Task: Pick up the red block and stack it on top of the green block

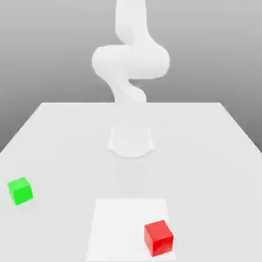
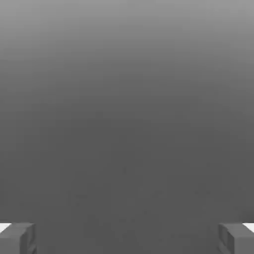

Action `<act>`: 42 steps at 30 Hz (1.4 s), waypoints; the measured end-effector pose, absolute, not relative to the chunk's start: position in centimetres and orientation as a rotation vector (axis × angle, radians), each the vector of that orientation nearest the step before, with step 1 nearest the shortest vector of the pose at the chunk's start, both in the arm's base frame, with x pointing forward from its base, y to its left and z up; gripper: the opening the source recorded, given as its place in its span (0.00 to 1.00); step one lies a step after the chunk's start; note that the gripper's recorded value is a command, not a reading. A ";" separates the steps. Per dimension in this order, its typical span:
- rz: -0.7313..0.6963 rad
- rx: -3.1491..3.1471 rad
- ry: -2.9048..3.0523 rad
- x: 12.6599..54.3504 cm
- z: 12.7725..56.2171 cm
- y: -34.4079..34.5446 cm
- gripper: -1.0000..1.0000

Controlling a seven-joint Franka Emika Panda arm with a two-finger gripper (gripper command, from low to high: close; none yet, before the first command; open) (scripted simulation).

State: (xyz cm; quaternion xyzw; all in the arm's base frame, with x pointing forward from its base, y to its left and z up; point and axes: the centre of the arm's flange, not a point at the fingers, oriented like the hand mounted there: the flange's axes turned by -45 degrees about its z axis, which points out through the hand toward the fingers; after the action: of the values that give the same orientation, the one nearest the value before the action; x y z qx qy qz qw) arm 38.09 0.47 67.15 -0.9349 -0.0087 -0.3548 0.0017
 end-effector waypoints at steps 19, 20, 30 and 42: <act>-0.248 -3.104 -0.429 48.4 31.1 5.5 0.50; -0.201 -3.104 -0.452 48.1 29.1 5.8 0.50; -0.001 -3.096 -0.532 46.1 15.2 6.3 0.00; 0.001 -3.105 -0.508 46.1 20.8 4.3 0.00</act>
State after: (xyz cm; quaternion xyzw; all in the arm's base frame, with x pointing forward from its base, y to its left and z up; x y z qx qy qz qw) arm 46.10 4.35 20.81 -0.9869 -0.1615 0.0003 -0.0021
